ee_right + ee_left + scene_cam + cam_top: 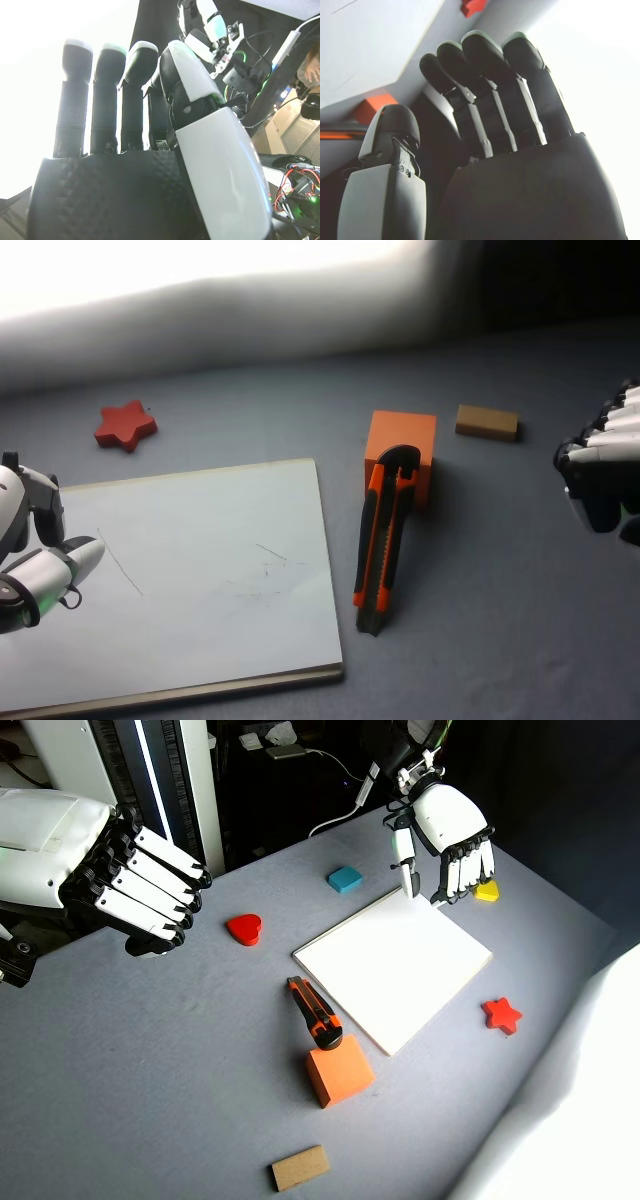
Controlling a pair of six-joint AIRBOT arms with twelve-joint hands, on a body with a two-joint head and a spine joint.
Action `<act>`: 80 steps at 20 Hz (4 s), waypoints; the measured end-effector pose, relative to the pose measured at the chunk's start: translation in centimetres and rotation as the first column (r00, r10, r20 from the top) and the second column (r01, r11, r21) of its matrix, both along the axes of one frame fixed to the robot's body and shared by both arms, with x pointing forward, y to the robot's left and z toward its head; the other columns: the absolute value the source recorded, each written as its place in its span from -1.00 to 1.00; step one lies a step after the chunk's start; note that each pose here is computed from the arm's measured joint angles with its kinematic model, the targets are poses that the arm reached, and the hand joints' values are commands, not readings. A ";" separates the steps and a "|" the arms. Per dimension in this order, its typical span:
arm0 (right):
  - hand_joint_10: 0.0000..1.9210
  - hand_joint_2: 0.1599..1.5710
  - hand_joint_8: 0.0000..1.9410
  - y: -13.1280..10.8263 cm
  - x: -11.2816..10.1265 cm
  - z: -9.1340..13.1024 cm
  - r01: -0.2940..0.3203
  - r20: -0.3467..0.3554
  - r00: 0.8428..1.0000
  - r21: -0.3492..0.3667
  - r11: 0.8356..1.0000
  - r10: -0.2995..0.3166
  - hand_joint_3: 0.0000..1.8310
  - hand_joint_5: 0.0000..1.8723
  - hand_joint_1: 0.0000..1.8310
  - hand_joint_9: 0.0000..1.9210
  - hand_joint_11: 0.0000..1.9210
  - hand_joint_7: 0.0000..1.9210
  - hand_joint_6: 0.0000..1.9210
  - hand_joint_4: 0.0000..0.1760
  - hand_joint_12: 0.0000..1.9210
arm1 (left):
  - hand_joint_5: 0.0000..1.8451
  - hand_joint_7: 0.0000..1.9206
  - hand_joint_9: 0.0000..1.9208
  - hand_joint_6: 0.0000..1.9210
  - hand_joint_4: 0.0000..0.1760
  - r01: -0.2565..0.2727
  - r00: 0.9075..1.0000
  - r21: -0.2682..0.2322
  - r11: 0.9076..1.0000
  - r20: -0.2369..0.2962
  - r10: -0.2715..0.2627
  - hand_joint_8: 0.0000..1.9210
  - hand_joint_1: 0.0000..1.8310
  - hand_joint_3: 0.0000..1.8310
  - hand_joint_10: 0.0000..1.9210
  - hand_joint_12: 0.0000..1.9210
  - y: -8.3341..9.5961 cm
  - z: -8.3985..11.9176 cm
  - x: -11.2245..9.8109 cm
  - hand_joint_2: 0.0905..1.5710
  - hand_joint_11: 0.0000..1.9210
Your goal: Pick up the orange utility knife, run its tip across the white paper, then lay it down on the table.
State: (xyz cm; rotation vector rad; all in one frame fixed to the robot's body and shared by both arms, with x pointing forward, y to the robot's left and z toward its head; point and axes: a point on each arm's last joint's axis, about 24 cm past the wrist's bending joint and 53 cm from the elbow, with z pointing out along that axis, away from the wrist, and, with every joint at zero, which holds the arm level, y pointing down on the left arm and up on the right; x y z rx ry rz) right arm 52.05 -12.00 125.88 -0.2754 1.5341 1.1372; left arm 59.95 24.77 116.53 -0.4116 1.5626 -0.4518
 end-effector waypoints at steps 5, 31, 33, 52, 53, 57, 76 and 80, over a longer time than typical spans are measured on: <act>-1.00 0.52 -1.00 0.3 -0.6 -0.5 -0.023 0.003 1.000 -0.016 1.000 0.023 -0.95 -1.00 -0.72 -1.00 -1.00 -0.99 -1.00 -1.00 -1.00 | -0.87 -0.83 -0.76 -1.00 -0.62 0.005 1.000 -0.002 1.000 0.013 -0.004 -1.00 -0.56 -0.98 -0.97 -0.06 -0.2 0.2 0.1 0.60 -1.00; -1.00 0.35 -1.00 9.3 7.7 -1.6 -0.253 0.066 0.948 -0.431 0.866 0.310 -1.00 -1.00 0.24 -1.00 -1.00 -1.00 -1.00 -1.00 -1.00 | -0.90 -0.84 -0.74 -1.00 -0.78 0.024 0.995 -0.051 0.998 -0.098 -0.029 -1.00 -0.54 -1.00 -1.00 -0.07 -0.9 -2.7 0.4 0.62 -1.00; -1.00 0.35 -1.00 10.5 8.5 -1.9 -0.246 0.077 0.947 -0.445 0.861 0.311 -1.00 -1.00 0.17 -1.00 -1.00 -1.00 -1.00 -1.00 -1.00 | -0.90 -0.84 -0.74 -1.00 -0.75 0.026 0.995 -0.050 0.998 -0.097 -0.031 -1.00 -0.55 -1.00 -1.00 -0.04 -0.9 -2.6 0.5 0.62 -1.00; -1.00 0.32 -1.00 14.7 11.4 -8.4 -0.321 -0.063 0.927 -0.642 0.696 0.369 -1.00 -1.00 0.22 -1.00 -1.00 -1.00 -1.00 -1.00 -1.00 | -0.89 -0.88 -0.77 -1.00 -0.71 0.041 0.991 -0.055 0.998 -0.127 -0.047 -1.00 -0.55 -1.00 -0.99 -0.10 -2.0 -3.6 0.0 0.63 -1.00; -1.00 0.32 -1.00 14.9 11.6 -8.5 -0.318 -0.061 0.928 -0.643 0.697 0.367 -1.00 -1.00 0.23 -1.00 -1.00 -1.00 -1.00 -1.00 -1.00 | -0.90 -0.87 -0.77 -1.00 -0.71 0.042 0.991 -0.056 0.998 -0.128 -0.049 -1.00 -0.55 -1.00 -1.00 -0.09 -2.0 -3.7 0.0 0.63 -1.00; -1.00 0.31 -1.00 15.8 11.9 -9.3 -0.316 -0.075 0.932 -0.651 0.690 0.356 -1.00 -1.00 0.26 -1.00 -1.00 -1.00 -1.00 -1.00 -1.00 | -0.92 -0.88 -0.77 -1.00 -0.66 0.040 0.990 -0.056 0.998 -0.130 -0.047 -1.00 -0.57 -1.00 -1.00 -0.12 -2.0 -3.7 0.0 0.64 -1.00; -1.00 0.35 -1.00 17.5 12.2 -12.5 -0.356 -0.164 0.923 -0.703 0.615 0.347 -1.00 -1.00 0.25 -1.00 -1.00 -1.00 -1.00 -1.00 -1.00 | -0.91 -0.87 -0.77 -1.00 -0.68 0.033 0.990 -0.063 0.997 -0.136 -0.041 -1.00 -0.59 -1.00 -1.00 -0.09 -1.9 -3.9 0.0 0.64 -1.00; -1.00 0.34 -1.00 17.7 12.3 -13.2 -0.367 -0.177 0.919 -0.714 0.596 0.353 -1.00 -1.00 0.26 -1.00 -1.00 -1.00 -1.00 -1.00 -1.00 | -0.91 -0.87 -0.77 -1.00 -0.64 0.032 0.990 -0.062 0.998 -0.135 -0.040 -1.00 -0.57 -1.00 -1.00 -0.08 -1.8 -3.9 0.0 0.63 -1.00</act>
